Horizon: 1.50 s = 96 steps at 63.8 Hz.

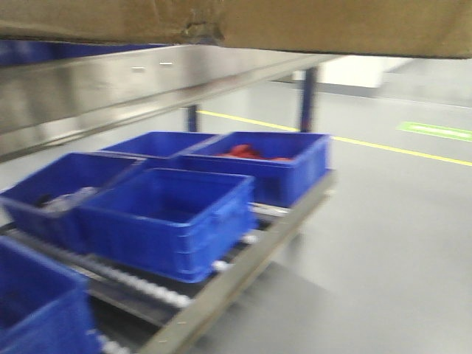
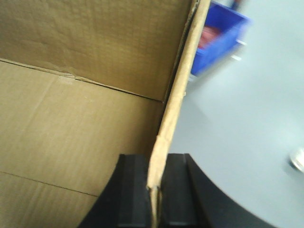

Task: Grab carton from right shelf to conveyor
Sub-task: 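Hold the carton with both grippers while the base turns toward the conveyor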

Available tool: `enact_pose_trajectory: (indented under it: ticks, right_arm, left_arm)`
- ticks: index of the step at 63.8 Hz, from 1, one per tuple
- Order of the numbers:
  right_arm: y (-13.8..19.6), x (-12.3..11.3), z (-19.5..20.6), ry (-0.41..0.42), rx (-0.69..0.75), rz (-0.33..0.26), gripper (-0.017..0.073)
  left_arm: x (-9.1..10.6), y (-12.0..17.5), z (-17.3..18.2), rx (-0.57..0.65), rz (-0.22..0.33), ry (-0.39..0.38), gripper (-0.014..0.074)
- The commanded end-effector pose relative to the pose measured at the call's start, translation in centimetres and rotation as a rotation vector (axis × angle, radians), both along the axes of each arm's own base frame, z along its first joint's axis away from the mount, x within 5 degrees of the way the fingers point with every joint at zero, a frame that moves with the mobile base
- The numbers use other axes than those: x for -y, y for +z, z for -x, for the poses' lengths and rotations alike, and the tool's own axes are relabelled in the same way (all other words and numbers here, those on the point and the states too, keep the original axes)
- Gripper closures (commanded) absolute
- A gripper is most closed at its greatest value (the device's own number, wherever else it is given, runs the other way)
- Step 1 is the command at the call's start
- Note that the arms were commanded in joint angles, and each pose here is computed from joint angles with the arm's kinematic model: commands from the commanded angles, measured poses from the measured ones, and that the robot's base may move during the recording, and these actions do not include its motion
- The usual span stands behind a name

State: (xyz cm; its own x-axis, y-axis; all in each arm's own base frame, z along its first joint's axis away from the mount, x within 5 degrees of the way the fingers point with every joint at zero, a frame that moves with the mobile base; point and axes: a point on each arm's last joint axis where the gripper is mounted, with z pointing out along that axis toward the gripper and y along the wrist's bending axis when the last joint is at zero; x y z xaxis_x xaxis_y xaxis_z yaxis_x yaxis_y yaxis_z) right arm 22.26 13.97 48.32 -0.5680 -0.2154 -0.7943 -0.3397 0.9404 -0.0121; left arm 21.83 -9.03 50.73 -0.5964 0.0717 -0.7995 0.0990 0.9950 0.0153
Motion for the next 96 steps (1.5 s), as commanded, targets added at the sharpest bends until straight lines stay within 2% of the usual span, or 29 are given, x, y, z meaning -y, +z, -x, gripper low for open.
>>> enact_pose_trajectory:
  ticks: [1,96]
  right_arm:
    - [0.61,-0.34,-0.02,0.031,0.059,-0.035,0.0628]
    - [0.61,-0.34,-0.02,0.031,0.059,-0.035,0.0628]
  left_arm:
    - [0.67,0.81,0.42,0.054,0.069,-0.064,0.0611]
    - [0.67,0.81,0.42,0.054,0.069,-0.064,0.0611]
